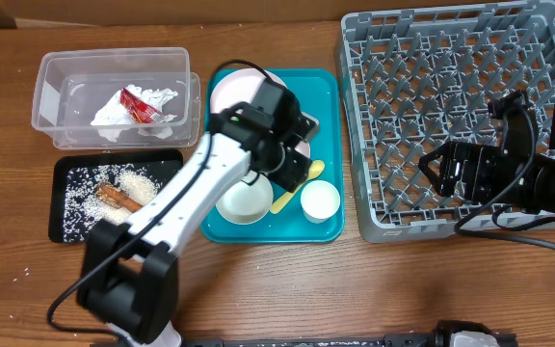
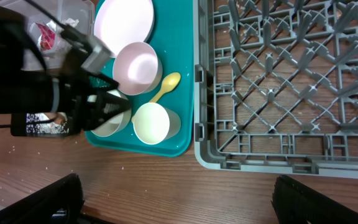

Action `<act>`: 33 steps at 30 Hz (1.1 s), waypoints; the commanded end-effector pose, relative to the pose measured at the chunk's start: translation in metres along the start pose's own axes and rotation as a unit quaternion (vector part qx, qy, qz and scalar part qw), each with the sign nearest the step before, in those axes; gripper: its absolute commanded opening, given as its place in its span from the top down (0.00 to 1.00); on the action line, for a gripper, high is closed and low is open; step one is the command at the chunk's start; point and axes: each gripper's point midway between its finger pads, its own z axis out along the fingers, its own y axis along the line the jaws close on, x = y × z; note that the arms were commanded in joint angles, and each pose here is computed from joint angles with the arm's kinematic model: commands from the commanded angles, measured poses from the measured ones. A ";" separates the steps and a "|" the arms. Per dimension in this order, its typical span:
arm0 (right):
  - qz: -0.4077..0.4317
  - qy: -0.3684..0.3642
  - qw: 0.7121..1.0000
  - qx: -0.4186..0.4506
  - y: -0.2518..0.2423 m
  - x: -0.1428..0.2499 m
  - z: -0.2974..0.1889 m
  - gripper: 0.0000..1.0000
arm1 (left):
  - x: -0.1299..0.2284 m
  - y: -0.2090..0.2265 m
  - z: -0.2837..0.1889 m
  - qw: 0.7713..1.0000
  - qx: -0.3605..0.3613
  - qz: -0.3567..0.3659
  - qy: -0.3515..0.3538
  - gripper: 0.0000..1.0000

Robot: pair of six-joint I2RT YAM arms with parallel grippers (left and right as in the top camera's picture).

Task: Sort waste into correct bins and load items into the dishwasher
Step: 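Grasp the white cup on the teal tray with the left gripper, then lift the cup toward the right gripper and grasp it with the right gripper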

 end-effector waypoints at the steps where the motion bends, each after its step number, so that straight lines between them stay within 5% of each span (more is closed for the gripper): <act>1: -0.003 -0.006 1.000 -0.001 0.001 -0.002 -0.002 0.00 | 0.005 -0.014 0.026 0.999 0.008 0.029 0.030 0.35; 4: -0.003 -0.006 1.000 -0.001 0.001 -0.002 -0.002 0.00 | 0.011 -0.020 0.039 0.998 0.012 0.034 0.049 0.40; 11: -0.003 -0.006 1.000 0.000 0.001 -0.002 -0.002 0.00 | 0.009 -0.010 0.039 0.999 0.003 0.000 0.045 0.96; 17: -0.002 -0.006 1.000 -0.002 0.002 -0.002 -0.002 0.00 | 0.007 -0.008 0.035 0.997 0.015 -0.064 0.042 0.96; 20: -0.004 -0.008 0.999 -0.032 0.011 -0.004 -0.002 0.00 | -0.008 -0.015 0.013 0.987 0.116 -0.105 0.022 0.96; 25: -0.010 -0.015 0.995 -0.098 0.028 -0.011 0.008 0.00 | -0.056 -0.018 -0.078 0.907 0.383 -0.150 -0.090 0.96; 26: -0.014 -0.018 0.992 -0.128 0.035 -0.015 0.013 0.00 | -0.064 -0.014 -0.111 0.867 0.459 -0.146 -0.130 0.96; 30: -0.027 -0.028 0.978 -0.205 0.051 -0.027 0.026 0.00 | -0.066 -0.005 -0.152 0.811 0.542 -0.144 -0.167 0.96; 33: -0.053 -0.043 0.957 -0.282 0.069 -0.037 0.031 0.00 | -0.066 -0.006 -0.153 0.809 0.545 -0.149 -0.164 0.96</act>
